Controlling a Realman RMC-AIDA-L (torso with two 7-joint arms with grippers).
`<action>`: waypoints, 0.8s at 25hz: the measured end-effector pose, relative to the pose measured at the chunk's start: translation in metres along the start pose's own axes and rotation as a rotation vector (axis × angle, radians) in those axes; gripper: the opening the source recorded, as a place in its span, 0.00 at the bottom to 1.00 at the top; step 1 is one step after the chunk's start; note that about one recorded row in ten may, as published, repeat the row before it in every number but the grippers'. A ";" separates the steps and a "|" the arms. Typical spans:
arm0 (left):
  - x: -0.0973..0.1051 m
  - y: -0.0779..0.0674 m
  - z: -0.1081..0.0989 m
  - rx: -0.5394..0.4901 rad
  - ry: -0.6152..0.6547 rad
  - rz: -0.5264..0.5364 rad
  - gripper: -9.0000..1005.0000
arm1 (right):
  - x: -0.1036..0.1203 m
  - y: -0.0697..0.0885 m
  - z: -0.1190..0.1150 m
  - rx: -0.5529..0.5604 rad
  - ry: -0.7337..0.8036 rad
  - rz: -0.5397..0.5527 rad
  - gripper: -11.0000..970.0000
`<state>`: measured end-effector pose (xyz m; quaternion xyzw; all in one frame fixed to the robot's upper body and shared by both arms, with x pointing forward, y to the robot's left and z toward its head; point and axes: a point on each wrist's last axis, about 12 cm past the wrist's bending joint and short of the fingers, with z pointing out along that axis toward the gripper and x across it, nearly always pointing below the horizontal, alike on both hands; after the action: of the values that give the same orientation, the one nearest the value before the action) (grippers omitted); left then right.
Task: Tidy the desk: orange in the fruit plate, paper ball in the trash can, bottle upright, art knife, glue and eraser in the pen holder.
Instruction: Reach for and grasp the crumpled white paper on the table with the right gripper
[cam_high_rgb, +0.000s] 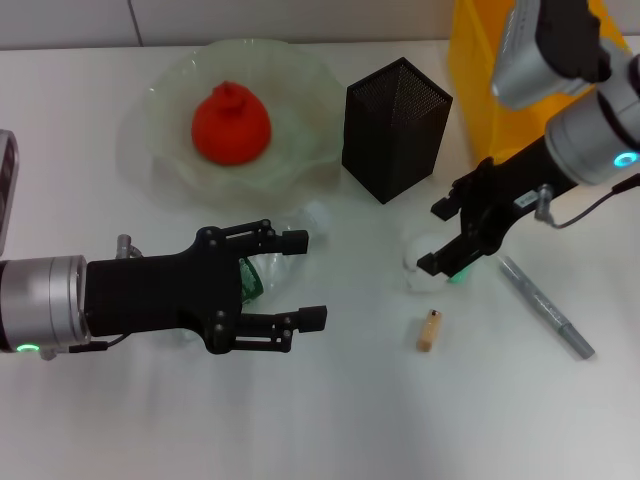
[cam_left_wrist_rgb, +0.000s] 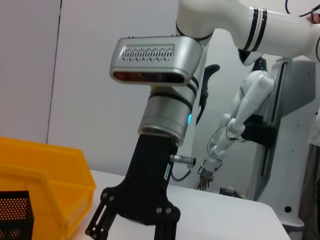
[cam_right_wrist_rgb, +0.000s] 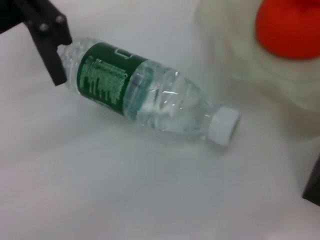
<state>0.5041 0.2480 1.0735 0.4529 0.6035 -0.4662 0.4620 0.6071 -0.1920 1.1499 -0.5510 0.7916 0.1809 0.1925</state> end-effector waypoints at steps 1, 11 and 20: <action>0.000 0.000 0.000 0.000 0.000 0.000 0.84 | 0.001 0.000 0.003 0.002 -0.003 0.000 0.77; 0.001 -0.002 0.002 0.005 -0.006 -0.004 0.84 | 0.012 0.001 0.022 0.042 0.007 0.003 0.77; 0.000 -0.002 0.003 0.009 -0.010 -0.002 0.84 | 0.014 0.003 0.030 0.040 0.004 0.004 0.76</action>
<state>0.5025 0.2452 1.0732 0.4523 0.5994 -0.4716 0.4623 0.6033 -0.1877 1.1176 -0.5459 0.7965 0.1642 0.2017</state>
